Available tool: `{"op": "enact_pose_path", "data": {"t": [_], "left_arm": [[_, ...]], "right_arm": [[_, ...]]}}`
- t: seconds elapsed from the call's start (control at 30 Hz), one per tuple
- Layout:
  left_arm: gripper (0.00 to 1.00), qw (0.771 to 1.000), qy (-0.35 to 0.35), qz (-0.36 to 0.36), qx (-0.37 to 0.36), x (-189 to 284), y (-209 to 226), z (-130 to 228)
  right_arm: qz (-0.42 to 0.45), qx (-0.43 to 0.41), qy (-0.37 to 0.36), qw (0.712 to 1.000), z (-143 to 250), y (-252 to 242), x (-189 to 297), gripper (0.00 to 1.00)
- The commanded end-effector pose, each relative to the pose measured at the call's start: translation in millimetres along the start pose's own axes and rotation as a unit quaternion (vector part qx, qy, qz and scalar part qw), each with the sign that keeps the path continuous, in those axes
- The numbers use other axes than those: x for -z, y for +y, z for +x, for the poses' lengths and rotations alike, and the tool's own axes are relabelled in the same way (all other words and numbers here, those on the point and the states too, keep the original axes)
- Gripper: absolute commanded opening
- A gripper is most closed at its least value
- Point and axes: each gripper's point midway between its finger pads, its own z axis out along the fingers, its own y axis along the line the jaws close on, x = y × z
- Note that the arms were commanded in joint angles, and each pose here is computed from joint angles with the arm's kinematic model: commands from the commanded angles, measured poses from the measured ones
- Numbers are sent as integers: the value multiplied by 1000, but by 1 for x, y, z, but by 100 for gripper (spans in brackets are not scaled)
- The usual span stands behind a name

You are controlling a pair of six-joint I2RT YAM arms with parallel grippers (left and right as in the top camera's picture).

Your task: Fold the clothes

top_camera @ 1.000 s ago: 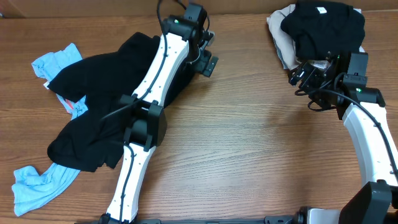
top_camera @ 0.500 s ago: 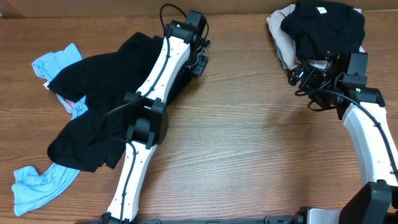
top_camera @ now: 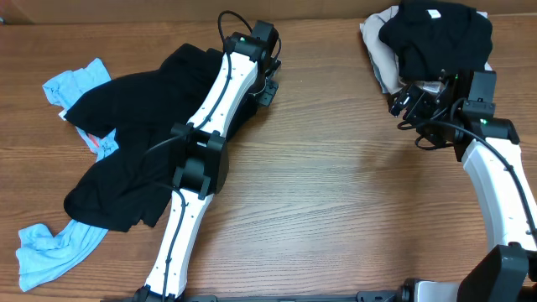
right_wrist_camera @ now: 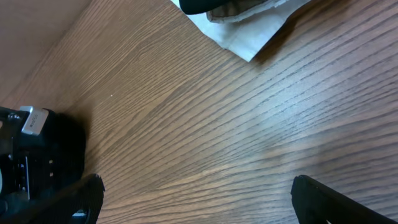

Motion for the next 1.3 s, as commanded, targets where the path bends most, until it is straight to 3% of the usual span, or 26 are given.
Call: {"op": "enact_pose_path", "data": {"t": [0.0, 0.2, 0.47, 0.7, 1.27], "left_arm": [[4, 1000, 20, -1, -3, -15, 0, 8], [4, 1000, 5, -2, -4, 18, -1, 3], [4, 994, -106, 10, -22, 149, -10, -15], [4, 981, -171, 55, -67, 220, -48, -9], [4, 961, -165, 125, -181, 238, -165, 17]], "right_arm": [[-7, 5, -6, 1000, -5, 4, 3, 100], [-7, 5, -6, 1000, -6, 4, 3, 100], [-9, 6, -10, 1000, -8, 5, 3, 100], [-9, 6, -10, 1000, -8, 5, 3, 100], [-8, 6, -9, 1000, -7, 5, 3, 100]]}}
